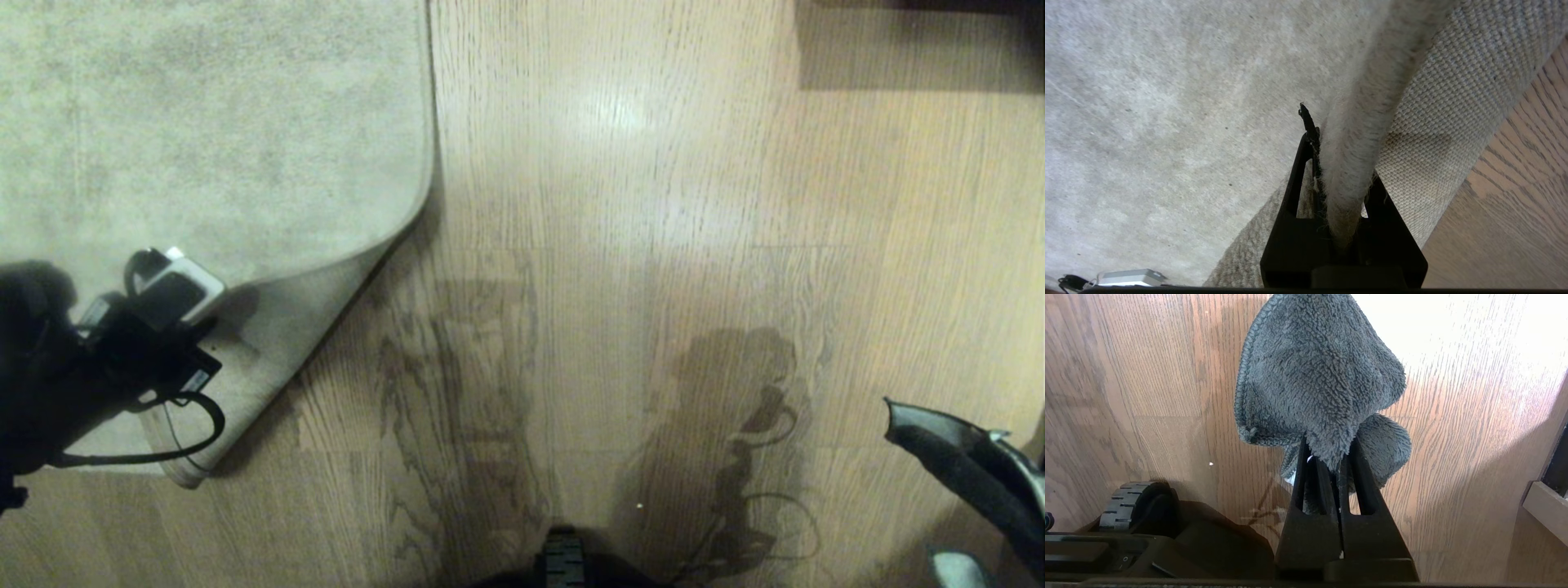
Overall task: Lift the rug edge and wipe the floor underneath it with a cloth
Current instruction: Lift up the carpet
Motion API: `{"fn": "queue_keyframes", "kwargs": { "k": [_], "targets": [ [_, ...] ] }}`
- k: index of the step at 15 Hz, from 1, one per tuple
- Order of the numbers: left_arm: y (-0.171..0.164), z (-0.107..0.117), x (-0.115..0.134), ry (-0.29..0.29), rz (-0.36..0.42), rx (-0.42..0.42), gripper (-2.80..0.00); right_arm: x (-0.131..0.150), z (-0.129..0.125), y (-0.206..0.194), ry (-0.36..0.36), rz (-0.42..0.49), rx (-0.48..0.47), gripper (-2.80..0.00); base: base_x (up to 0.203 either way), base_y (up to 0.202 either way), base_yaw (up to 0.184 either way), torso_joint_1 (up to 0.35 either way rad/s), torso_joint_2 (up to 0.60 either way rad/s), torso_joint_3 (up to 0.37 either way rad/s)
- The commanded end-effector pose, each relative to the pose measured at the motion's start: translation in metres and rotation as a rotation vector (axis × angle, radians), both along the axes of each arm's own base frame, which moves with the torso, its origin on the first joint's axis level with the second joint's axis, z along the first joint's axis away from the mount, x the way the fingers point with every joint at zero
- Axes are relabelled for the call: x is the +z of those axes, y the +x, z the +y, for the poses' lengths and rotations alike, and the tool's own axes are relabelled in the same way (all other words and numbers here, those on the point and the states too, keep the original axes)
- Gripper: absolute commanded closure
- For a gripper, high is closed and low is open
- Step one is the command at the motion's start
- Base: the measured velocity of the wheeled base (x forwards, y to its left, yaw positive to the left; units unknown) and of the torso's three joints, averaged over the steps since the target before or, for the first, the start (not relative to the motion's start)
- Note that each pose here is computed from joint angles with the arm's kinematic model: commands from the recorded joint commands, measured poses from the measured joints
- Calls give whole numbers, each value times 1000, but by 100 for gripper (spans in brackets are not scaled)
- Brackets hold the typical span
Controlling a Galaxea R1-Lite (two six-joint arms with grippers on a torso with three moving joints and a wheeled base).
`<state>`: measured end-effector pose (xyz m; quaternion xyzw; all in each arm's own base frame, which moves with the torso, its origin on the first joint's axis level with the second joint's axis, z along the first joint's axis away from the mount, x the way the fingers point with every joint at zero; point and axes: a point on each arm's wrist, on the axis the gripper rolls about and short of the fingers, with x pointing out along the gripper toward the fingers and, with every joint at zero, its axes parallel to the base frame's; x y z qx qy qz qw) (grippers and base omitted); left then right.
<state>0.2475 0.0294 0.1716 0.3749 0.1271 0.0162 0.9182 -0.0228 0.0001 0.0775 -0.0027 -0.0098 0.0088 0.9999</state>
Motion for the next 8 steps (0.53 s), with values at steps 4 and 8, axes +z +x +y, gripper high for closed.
{"fn": "queue_keyframes", "kwargs": {
  "k": [4,8],
  "targets": [
    [-5,4,5,1,-22,17,0,0,0,0,-1,0,1,0,0,0,0,0,0,0],
    [-11,22,3,-13,-19,44,0,0,0,0,-1,1,1,0,0,0,0,0,0,0]
  ]
}}
